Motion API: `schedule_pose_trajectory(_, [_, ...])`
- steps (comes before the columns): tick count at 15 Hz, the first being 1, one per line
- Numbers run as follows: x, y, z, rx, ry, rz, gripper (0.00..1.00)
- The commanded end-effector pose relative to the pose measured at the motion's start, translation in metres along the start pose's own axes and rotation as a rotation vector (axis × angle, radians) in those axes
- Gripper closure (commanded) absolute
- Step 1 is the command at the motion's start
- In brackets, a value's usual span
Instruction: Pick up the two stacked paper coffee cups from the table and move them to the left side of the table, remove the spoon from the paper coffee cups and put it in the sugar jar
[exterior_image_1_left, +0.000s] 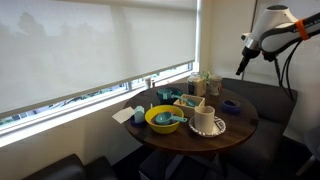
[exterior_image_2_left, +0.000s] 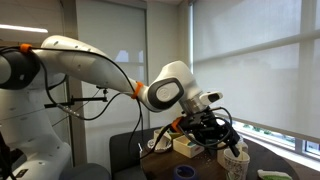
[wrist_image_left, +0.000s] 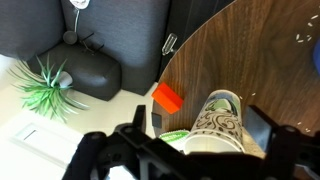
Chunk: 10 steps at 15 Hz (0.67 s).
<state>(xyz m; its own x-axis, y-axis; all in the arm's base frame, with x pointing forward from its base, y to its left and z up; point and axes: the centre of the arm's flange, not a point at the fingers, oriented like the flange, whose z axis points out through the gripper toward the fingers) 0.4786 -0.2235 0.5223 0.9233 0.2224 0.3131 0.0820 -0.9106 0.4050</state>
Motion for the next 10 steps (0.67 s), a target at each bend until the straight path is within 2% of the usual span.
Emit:
schedule_pose_trajectory(1, [0.006,0.003,-0.002,0.004,0.009,-0.022,0.00])
schedule_pose_trajectory(6, [0.012,0.007,-0.006,0.008,0.023,-0.051,0.00])
schedule_pose_trajectory(10, [0.032,-0.036,0.010,0.082,0.053,-0.104,0.00])
